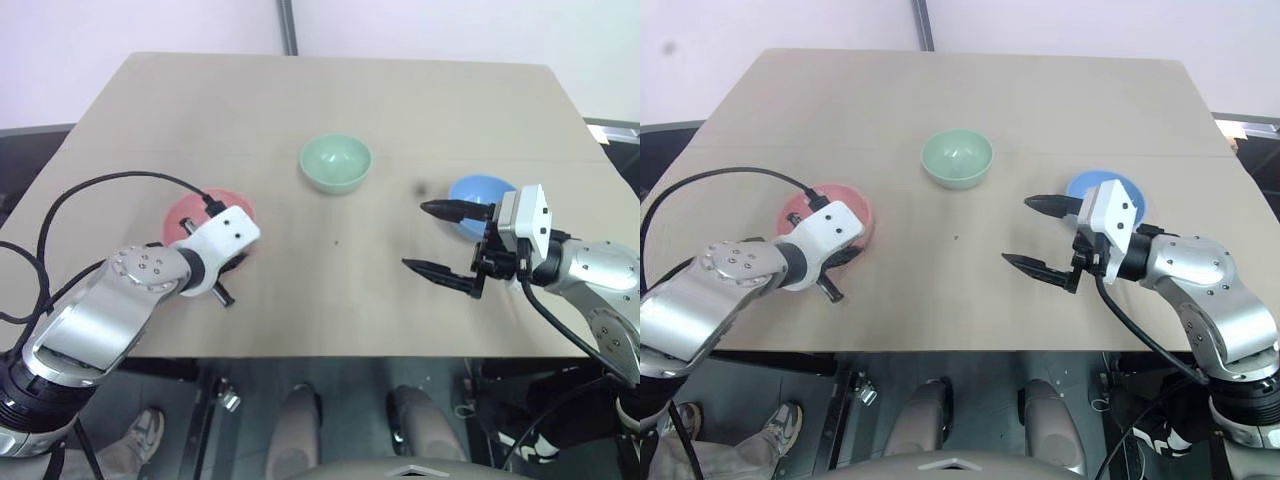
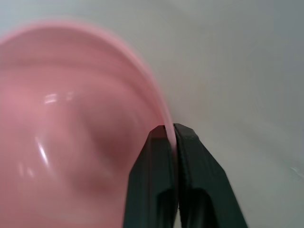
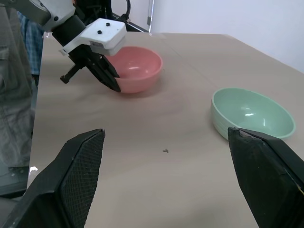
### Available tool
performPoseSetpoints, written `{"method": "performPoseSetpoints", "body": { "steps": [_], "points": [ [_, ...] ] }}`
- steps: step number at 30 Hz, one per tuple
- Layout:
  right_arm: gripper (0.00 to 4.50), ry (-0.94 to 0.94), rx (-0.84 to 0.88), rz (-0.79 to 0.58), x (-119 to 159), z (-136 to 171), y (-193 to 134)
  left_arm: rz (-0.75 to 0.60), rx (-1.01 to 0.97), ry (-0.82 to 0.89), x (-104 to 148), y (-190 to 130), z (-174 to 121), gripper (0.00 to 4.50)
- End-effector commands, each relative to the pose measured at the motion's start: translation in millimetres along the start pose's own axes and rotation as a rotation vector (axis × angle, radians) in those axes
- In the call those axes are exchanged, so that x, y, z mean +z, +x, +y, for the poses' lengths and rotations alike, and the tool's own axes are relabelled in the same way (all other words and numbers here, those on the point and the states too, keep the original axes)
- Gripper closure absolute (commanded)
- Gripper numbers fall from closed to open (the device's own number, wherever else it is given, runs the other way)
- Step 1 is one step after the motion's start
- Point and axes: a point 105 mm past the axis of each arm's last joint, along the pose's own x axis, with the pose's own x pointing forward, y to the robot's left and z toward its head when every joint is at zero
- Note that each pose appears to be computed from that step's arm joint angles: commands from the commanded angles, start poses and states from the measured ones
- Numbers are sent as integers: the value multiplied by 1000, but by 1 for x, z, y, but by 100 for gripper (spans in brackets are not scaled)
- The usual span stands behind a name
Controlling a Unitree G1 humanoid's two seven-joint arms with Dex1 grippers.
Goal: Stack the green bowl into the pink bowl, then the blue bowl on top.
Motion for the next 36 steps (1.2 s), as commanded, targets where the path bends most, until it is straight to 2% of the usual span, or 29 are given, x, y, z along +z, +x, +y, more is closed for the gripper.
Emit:
{"method": "performPoseSetpoints", "body": {
  "steps": [1,5,8,14,17,22,25,28,32,34,36],
  "points": [
    [0,-65,-27,-19,13,0,-4,-125,-39,85,29,-5,-2,446],
    [0,-75,-67,3,12,-2,-10,-264,-172,212,62,-7,-18,446],
    [0,-83,-104,17,12,-1,-15,-344,-231,373,82,0,-28,446],
    [0,-88,-171,46,14,2,-25,-405,-333,536,97,18,-45,446],
    [0,-88,-186,57,14,3,-27,-439,-423,596,96,19,-57,340],
    [0,-78,-228,101,7,0,-28,-512,-375,519,111,14,-45,98],
    [0,-82,-259,167,-3,-7,-27,-553,-442,419,110,-4,-36,98],
    [0,-61,-286,196,-13,-18,-21,-656,-407,323,109,-26,-18,98],
    [0,-123,-273,190,-15,-34,-4,-535,-211,247,86,-24,9,98],
    [0,-132,-270,181,-16,-40,3,-418,-8,281,77,-11,35,98],
    [0,-107,-236,127,-11,-41,11,-392,128,398,80,-4,54,98]
  ]
}}
